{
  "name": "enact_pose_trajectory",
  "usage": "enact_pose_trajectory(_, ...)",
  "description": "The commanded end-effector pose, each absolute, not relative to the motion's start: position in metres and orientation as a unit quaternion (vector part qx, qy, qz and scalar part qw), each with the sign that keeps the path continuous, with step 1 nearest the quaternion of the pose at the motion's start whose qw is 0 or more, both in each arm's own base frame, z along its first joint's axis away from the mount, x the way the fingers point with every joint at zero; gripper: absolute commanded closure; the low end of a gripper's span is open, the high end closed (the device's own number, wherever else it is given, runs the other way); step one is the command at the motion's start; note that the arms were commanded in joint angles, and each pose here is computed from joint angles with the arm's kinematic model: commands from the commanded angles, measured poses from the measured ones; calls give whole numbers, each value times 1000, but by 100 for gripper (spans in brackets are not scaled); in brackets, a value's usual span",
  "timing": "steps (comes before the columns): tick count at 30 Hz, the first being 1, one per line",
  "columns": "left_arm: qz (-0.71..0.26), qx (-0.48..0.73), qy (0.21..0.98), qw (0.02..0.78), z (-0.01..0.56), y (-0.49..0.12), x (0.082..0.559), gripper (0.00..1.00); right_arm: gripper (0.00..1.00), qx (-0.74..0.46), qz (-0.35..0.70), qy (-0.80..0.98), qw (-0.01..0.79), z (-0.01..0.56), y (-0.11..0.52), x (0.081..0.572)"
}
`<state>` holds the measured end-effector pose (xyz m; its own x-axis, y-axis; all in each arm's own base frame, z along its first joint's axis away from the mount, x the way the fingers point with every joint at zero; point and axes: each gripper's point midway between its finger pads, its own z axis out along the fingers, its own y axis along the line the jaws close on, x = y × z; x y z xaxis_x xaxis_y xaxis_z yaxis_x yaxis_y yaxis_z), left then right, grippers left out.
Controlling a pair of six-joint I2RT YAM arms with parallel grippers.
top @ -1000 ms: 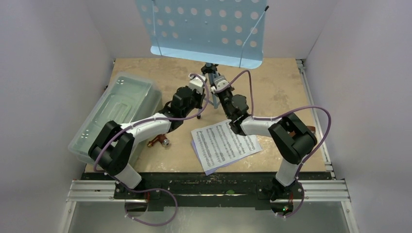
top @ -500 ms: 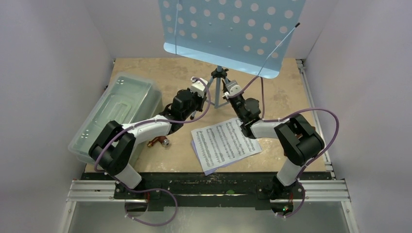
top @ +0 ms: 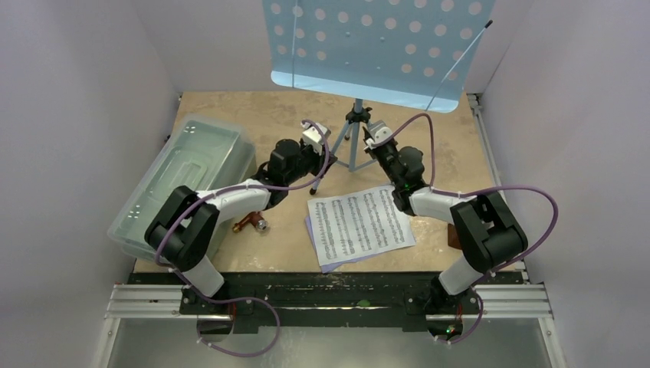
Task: Set up the instrument practice props
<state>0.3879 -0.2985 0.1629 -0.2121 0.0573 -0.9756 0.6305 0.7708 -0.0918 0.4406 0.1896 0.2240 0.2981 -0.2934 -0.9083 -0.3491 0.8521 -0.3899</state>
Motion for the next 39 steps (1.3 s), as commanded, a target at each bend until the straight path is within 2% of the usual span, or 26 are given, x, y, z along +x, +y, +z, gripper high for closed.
enact_pose_trajectory(1, -269, 123, 762, 576, 180, -266, 433, 85, 100, -237, -133, 624, 732, 224, 109, 463)
enact_pose_trajectory(10, -300, 125, 739, 590, 209, -309, 454, 52, 100, -257, -116, 623, 729, 220, 130, 459)
enact_pose_trajectory(17, -308, 128, 727, 600, 219, -328, 473, 46, 100, -256, -83, 621, 736, 222, 140, 456)
enact_pose_trajectory(22, -345, 159, 696, 609, 241, -350, 460, 36, 100, -260, -74, 620, 737, 220, 146, 458)
enact_pose_trajectory(25, -370, 179, 681, 606, 248, -369, 457, 35, 100, -267, -66, 619, 736, 221, 154, 459)
enact_pose_trajectory(27, -361, 181, 689, 602, 242, -375, 462, 38, 100, -269, -61, 618, 736, 222, 157, 460)
enact_pose_trajectory(29, -356, 180, 694, 600, 236, -377, 467, 45, 100, -267, -50, 616, 739, 225, 161, 458)
enact_pose_trajectory(31, -349, 184, 695, 602, 233, -378, 470, 63, 100, -261, -35, 614, 744, 229, 163, 456)
enact_pose_trajectory(32, -339, 183, 698, 604, 232, -375, 472, 74, 97, -254, -24, 614, 747, 232, 165, 454)
enact_pose_trajectory(33, -326, 181, 702, 607, 231, -371, 473, 86, 88, -247, -17, 613, 750, 235, 165, 453)
enact_pose_trajectory(34, -314, 181, 701, 614, 234, -366, 473, 92, 79, -233, -4, 613, 755, 240, 165, 451)
enact_pose_trajectory(37, -266, 181, 700, 638, 240, -350, 466, 100, 51, -174, 55, 607, 773, 254, 165, 437)
enact_pose_trajectory(39, -233, 177, 704, 647, 239, -340, 458, 100, 42, -126, 91, 610, 777, 260, 163, 434)
